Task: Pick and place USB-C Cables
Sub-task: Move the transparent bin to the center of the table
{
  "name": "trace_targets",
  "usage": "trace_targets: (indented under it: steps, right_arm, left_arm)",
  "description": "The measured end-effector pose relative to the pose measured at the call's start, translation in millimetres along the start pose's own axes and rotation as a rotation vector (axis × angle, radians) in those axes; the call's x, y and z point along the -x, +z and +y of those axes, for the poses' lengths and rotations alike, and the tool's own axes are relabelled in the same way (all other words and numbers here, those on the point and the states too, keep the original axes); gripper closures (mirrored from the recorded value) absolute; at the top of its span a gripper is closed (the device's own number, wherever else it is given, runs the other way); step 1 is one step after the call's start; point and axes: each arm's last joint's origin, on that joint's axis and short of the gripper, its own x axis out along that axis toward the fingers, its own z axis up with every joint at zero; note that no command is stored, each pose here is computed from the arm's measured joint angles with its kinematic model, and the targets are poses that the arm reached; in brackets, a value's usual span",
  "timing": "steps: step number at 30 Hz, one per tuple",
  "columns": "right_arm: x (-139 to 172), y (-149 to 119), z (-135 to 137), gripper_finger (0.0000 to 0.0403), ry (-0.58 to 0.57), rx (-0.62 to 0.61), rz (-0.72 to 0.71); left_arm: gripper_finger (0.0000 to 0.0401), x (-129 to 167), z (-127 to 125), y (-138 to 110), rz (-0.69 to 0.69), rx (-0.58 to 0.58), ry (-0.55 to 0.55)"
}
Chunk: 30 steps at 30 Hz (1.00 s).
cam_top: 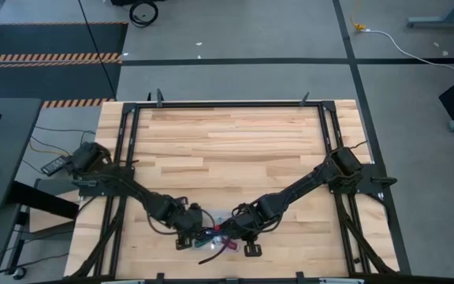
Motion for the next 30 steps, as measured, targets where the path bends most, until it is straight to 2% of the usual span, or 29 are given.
trace_targets:
  steps: [8,16,23,30]
  right_arm:
    - [3.5,-5.1,-14.4,0.0402,-0.059,0.013,0.091]
    - [12.8,-8.8,-35.9,0.0402,-0.183,0.046,0.174]
    - [27.4,-7.0,-65.9,0.0402,-0.316,0.046,0.22]
    - [35.8,-3.1,-94.9,0.0402,-0.346,0.028,0.257]
  left_arm:
    - [0.0392,-0.4,27.6,27.8,-0.041,0.008,0.023]
    - [0.0392,-0.1,54.1,45.0,-0.058,0.02,0.052]
    - [0.0392,0.8,77.2,56.9,-0.067,0.021,0.078]
    - [0.0392,3.1,109.2,69.1,-0.07,0.041,0.118]
